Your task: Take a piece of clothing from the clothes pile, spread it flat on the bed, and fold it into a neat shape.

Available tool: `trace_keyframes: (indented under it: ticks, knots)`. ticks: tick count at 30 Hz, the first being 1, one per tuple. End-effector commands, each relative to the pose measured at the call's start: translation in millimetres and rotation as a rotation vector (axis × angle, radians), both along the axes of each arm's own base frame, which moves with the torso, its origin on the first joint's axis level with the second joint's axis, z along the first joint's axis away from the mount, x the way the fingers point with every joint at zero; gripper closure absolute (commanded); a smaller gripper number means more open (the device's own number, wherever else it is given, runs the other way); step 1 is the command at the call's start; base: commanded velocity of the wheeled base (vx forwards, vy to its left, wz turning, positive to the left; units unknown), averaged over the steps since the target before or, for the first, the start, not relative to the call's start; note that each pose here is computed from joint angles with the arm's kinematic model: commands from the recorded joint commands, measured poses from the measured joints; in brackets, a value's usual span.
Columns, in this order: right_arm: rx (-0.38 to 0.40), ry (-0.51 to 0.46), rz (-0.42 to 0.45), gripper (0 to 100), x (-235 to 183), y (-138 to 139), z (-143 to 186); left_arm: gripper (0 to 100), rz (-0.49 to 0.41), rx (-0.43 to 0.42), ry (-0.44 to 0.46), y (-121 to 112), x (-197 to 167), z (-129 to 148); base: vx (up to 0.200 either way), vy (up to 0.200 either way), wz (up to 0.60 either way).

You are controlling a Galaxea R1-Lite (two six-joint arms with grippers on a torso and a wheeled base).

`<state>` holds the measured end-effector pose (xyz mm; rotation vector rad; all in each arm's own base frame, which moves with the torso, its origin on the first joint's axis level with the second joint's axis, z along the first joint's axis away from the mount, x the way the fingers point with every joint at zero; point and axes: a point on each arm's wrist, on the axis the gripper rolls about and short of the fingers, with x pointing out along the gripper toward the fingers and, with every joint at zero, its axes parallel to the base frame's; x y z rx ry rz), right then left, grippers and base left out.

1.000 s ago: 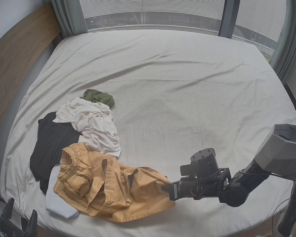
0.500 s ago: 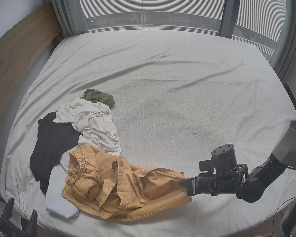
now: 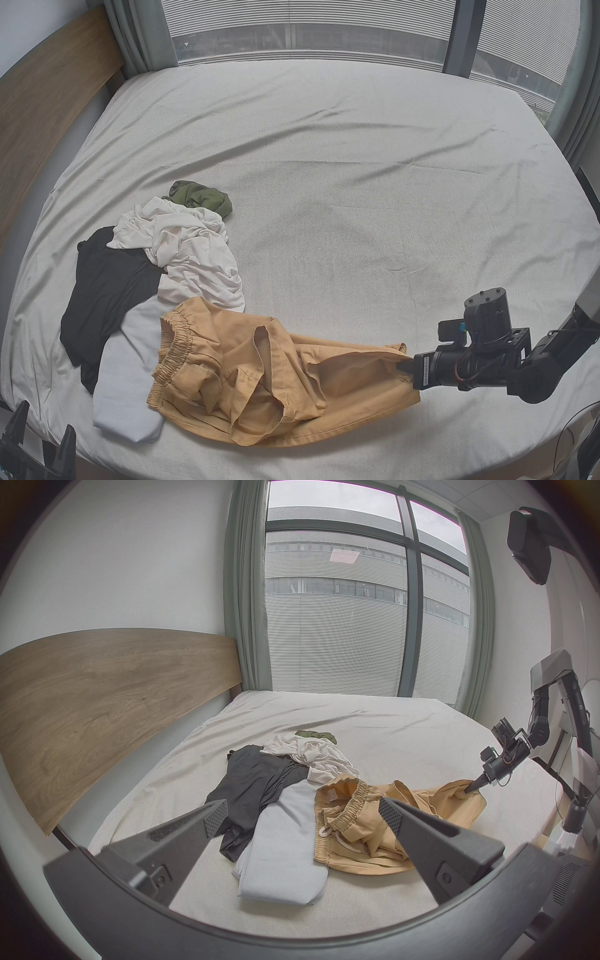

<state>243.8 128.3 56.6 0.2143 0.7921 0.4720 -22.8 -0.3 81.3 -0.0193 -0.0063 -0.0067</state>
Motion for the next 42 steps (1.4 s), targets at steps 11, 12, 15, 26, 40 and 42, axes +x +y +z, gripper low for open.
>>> trace_keyframes:
  ticks: [11, 12, 15, 26, 40, 42]
  knots:
    - [-0.015, 0.001, -0.071, 100, -7, -28, 0, 0, 0.000, -0.001, 0.005, 0, 0, -5, 0.000, 0.000, 0.00]
    - [-0.014, -0.001, -0.078, 100, -8, -30, 1, 0, 0.000, -0.001, 0.005, 0, 0, -5, 0.000, 0.000, 0.00]
    - [-0.017, 0.007, -0.094, 100, -7, -35, 0, 0, 0.000, 0.001, 0.005, 0, 0, -5, 0.000, 0.000, 0.00]
    - [-0.028, 0.024, -0.155, 100, -12, -55, -7, 0, 0.000, 0.001, 0.006, 0, 0, -5, 0.000, 0.000, 0.00]
    - [-0.042, 0.041, -0.220, 100, -12, -73, -10, 0, 0.000, -0.001, 0.006, 0, 0, -5, 0.000, 0.000, 0.00]
    - [-0.044, 0.040, -0.228, 100, -12, -75, -10, 0, 0.000, 0.001, 0.006, 0, 0, -5, 0.000, 0.000, 0.00]
